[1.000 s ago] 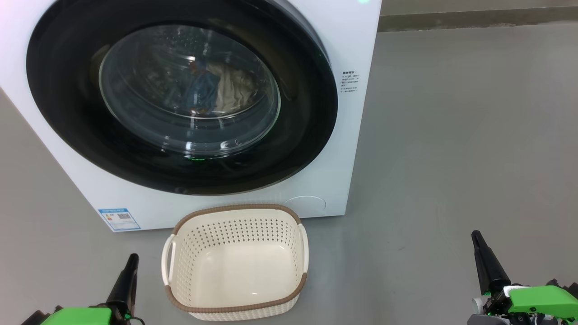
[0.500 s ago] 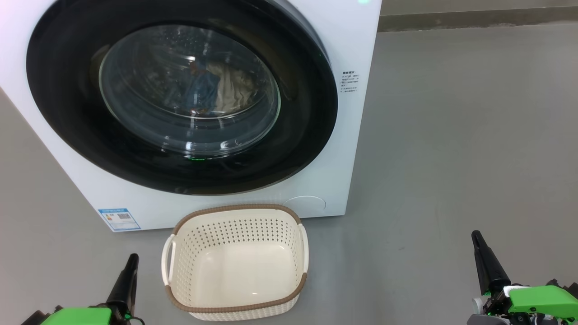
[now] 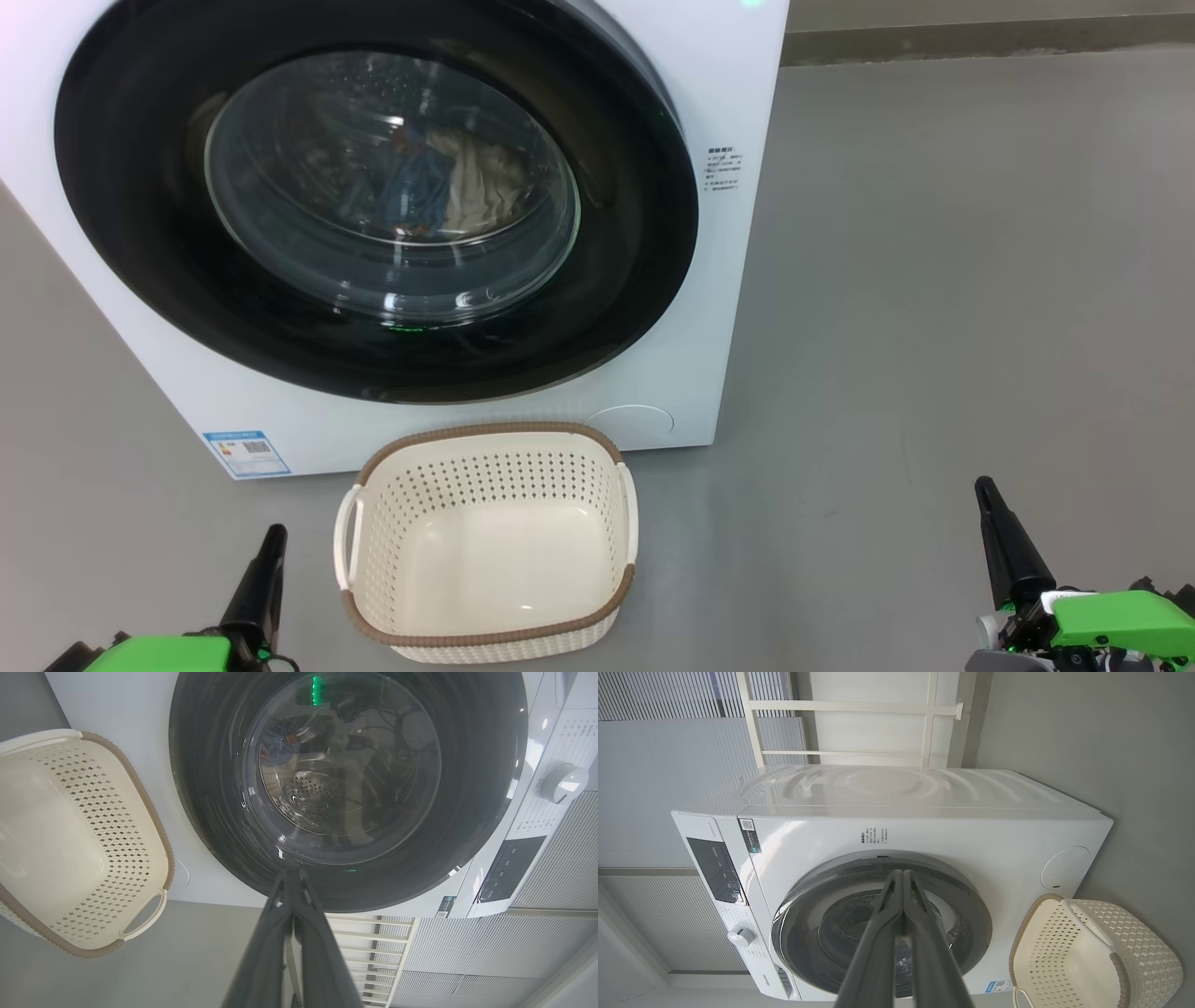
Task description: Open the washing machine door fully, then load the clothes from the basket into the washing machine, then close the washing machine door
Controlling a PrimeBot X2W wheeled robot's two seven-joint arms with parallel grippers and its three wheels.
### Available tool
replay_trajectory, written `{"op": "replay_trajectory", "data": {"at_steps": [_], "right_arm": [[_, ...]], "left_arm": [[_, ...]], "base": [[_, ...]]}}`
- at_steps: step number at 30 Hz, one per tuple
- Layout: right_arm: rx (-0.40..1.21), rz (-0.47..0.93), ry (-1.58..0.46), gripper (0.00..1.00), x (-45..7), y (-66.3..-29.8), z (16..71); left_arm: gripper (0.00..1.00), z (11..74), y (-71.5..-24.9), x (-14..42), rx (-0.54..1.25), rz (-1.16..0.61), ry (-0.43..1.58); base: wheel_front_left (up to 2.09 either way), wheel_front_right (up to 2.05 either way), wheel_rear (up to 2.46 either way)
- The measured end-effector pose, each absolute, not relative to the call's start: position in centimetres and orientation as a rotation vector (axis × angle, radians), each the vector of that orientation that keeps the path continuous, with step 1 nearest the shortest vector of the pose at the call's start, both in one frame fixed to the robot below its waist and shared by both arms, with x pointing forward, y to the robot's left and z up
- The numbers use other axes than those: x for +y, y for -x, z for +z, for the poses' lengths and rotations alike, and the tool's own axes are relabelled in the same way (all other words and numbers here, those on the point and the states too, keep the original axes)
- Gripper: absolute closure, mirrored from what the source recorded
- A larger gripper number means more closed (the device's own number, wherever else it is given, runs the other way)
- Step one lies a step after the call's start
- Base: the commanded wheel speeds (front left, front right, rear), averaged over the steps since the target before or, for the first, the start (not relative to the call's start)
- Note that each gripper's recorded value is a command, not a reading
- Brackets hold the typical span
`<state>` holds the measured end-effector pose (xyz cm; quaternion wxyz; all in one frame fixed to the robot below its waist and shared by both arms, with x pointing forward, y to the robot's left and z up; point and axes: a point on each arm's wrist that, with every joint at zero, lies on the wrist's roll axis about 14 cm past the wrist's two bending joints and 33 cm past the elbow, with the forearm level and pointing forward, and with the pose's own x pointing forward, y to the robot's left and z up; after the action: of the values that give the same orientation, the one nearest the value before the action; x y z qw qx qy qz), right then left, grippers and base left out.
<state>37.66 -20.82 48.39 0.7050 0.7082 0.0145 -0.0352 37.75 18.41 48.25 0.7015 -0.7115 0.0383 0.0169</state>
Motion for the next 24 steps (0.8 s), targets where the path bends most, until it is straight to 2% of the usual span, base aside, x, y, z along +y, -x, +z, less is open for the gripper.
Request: {"op": "replay_trajectory", "data": {"at_steps": [24], "right_arm": [[0.032,-0.078,-1.575,1.00,-20.82,-37.66,48.39]], "left_arm": [[1.00,48.25,-37.76,18.40,0.085,0.038,1.584]], "base": [[0.00,0.00,0.00]]}}
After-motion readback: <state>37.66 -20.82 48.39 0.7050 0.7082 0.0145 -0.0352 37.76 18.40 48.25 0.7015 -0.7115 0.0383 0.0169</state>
